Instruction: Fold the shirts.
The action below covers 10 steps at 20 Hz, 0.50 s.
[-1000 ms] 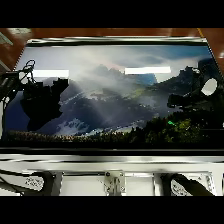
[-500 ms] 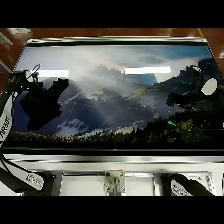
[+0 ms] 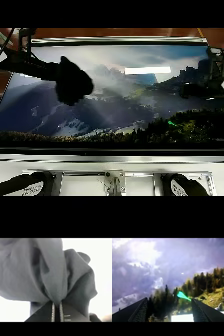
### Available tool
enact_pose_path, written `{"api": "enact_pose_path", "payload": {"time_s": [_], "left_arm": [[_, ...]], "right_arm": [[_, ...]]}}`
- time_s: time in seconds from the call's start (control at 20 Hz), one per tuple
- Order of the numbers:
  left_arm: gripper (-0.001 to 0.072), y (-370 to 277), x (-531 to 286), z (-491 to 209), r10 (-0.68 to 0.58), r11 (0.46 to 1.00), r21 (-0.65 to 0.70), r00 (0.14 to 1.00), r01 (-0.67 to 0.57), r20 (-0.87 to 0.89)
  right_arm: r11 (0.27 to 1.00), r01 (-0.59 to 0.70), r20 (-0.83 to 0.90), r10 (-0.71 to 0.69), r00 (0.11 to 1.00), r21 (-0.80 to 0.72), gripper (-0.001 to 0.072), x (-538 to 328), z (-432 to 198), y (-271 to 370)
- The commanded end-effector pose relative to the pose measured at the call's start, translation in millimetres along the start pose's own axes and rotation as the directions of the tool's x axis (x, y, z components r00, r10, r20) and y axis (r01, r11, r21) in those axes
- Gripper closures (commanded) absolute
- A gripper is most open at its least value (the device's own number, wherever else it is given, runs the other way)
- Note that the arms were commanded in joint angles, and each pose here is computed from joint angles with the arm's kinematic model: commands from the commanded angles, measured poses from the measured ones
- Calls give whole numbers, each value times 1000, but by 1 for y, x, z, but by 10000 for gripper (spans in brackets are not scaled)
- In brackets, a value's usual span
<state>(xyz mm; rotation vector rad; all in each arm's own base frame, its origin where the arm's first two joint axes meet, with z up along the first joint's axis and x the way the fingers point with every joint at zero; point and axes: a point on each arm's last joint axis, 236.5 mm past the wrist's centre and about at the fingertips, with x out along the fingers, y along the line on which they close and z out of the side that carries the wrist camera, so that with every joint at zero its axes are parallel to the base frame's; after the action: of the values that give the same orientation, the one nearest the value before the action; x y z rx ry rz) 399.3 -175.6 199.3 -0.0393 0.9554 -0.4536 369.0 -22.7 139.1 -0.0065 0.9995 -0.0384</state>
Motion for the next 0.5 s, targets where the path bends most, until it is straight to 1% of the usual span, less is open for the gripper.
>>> {"api": "enact_pose_path", "payload": {"time_s": [0.0,0.1,0.25,0.3,0.35,0.4,0.45], "left_arm": [[663,-126,-13,-34,-220,960,166,974,226,-53],[662,-169,24,-66,-263,938,192,954,287,-142],[662,-204,103,-141,-243,926,204,914,318,-325],[662,-207,130,-166,-223,932,190,900,310,-374],[644,-208,156,-189,-203,947,145,883,287,-423],[372,-207,172,-207,-194,953,114,856,280,-479],[12,-202,180,-214,-182,959,96,841,266,-509]], "right_arm": [[1000,3,6,-3,1000,-7,46,-43,-13,0],[1000,-4,-96,2,995,-24,55,-47,-39,1],[998,-36,-217,26,976,-43,55,-42,-66,7],[998,-55,-232,45,972,-39,55,-37,-70,11],[997,-73,-238,63,969,-32,55,-29,-72,15],[996,-85,-243,76,967,-25,55,-20,-75,19],[995,-101,-252,94,963,-15,55,-10,-79,23]]}}
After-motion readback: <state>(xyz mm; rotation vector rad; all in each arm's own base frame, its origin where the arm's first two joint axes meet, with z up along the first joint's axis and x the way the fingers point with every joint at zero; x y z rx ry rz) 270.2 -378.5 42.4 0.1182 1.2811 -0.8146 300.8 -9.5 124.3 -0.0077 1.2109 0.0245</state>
